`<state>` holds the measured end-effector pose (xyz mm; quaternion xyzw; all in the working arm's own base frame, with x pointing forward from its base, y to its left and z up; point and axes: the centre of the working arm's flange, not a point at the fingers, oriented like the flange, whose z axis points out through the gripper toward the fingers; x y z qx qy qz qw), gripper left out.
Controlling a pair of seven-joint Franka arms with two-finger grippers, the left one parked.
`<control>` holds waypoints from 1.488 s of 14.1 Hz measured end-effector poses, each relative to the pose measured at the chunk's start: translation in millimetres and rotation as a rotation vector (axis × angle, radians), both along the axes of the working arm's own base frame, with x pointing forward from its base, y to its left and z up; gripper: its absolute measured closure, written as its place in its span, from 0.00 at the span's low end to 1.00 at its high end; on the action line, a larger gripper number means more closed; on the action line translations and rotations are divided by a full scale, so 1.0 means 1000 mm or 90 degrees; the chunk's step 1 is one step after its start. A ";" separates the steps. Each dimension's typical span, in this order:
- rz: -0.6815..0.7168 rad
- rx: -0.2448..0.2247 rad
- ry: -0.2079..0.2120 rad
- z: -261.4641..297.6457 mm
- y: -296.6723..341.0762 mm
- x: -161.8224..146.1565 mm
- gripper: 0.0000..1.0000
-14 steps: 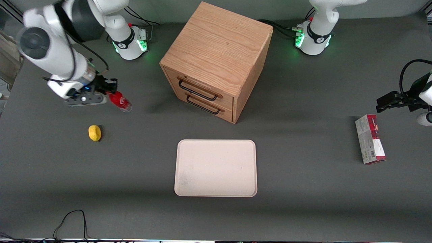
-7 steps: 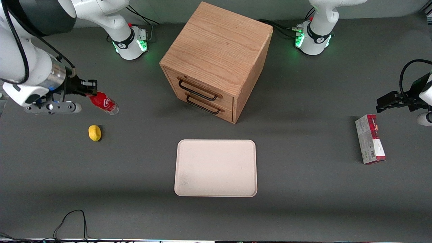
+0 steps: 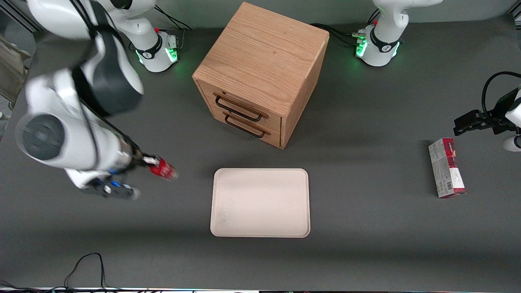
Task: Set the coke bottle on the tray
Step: 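Lift the bottle and carry it with the right gripper onto the tray, then lower the bottle onto the tray and open the right gripper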
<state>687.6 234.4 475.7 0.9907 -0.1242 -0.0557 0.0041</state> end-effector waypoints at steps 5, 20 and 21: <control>-0.098 0.055 -0.118 -0.103 0.051 0.050 0.69; -0.091 0.033 -0.117 -0.139 0.094 0.038 0.69; -0.090 0.030 -0.113 -0.140 0.094 0.037 0.69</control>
